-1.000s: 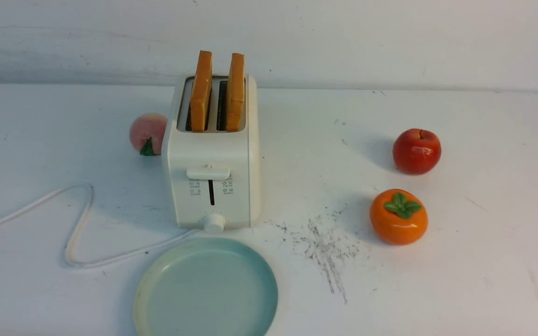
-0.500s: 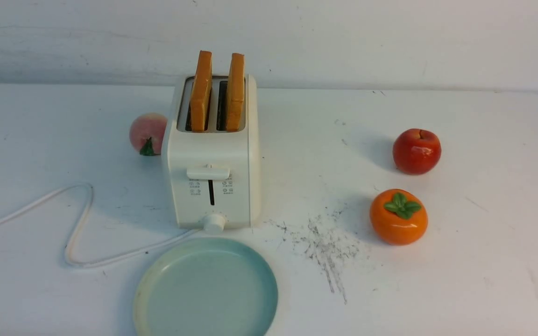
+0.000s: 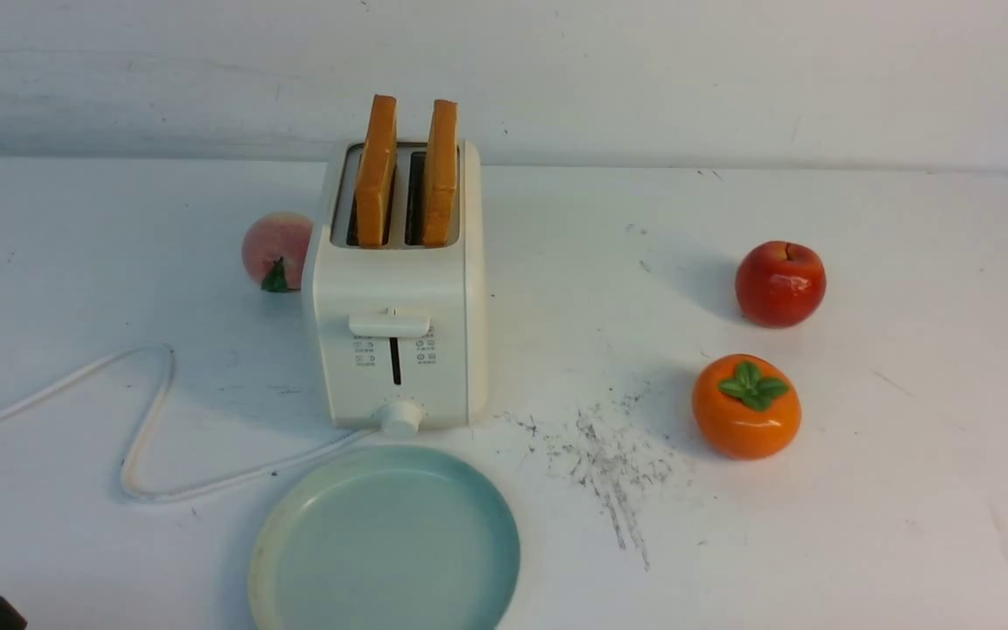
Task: Take toasted bread from bread machine on white table place on plate.
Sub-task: 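Reach for a toast slice standing in the toaster with the left gripper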
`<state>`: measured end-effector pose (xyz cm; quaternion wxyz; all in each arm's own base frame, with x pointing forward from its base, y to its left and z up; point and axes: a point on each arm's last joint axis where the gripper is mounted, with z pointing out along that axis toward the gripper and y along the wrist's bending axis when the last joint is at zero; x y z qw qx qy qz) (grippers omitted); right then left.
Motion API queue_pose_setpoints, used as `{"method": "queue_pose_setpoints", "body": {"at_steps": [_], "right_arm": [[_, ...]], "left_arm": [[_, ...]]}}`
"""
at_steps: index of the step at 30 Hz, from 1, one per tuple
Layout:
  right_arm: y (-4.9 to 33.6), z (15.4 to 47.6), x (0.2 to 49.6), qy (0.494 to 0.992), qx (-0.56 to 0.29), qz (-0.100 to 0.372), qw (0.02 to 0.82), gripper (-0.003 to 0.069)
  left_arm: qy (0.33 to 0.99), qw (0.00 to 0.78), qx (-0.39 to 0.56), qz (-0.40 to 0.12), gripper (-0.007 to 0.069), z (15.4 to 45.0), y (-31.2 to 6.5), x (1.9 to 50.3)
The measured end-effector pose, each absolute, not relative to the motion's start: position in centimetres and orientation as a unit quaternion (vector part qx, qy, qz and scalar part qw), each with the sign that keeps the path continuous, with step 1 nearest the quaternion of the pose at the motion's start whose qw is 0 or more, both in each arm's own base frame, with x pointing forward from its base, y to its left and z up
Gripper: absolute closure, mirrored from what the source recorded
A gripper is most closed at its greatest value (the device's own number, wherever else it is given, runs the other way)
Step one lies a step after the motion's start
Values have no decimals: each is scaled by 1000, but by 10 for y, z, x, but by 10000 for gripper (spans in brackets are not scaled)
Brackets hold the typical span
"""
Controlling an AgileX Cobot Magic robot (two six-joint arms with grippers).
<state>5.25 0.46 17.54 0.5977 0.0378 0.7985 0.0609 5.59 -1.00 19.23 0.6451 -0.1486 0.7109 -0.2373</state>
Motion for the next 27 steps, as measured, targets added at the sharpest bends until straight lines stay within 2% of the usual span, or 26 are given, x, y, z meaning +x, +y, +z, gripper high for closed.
{"method": "queue_pose_setpoints", "body": {"at_steps": [3, 4, 5, 6, 7, 10, 16, 18, 20, 22, 23, 27], "right_arm": [[9, 177, 53, 781, 100, 142, 600, 419], [11, 181, 54, 759, 148, 200, 602, 419], [11, 182, 54, 753, 154, 206, 605, 419], [12, 185, 55, 739, 176, 232, 607, 419], [11, 190, 55, 709, 217, 276, 612, 419], [9, 196, 56, 667, 265, 320, 618, 419], [5, 201, 56, 630, 298, 341, 631, 419], [3, 204, 56, 613, 316, 357, 630, 419], [6, 215, 54, 598, 329, 393, 617, 419], [11, 247, 46, 593, 290, 417, 625, 419], [14, 265, 41, 596, 256, 412, 639, 419], [24, 327, 30, 646, 123, 345, 670, 433]], "left_arm": [[685, 649, -185, -274, 386, 197, -9, 56], [671, 648, -207, -296, 386, 199, -8, 56], [669, 647, -210, -299, 386, 199, -8, 56], [663, 644, -222, -311, 386, 199, -8, 56], [653, 640, -238, -326, 386, 200, -8, 56], [640, 639, -256, -342, 386, 202, -7, 56], [619, 646, -275, -352, 402, 205, -4, 56], [590, 654, -300, -366, 439, 209, 0, 56], [561, 657, -326, -384, 500, 213, 3, 56], [537, 665, -332, -399, 589, 226, 5, 53], [526, 673, -326, -404, 627, 237, 5, 51], [484, 728, -273, -400, 639, 289, 6, 35]]}}
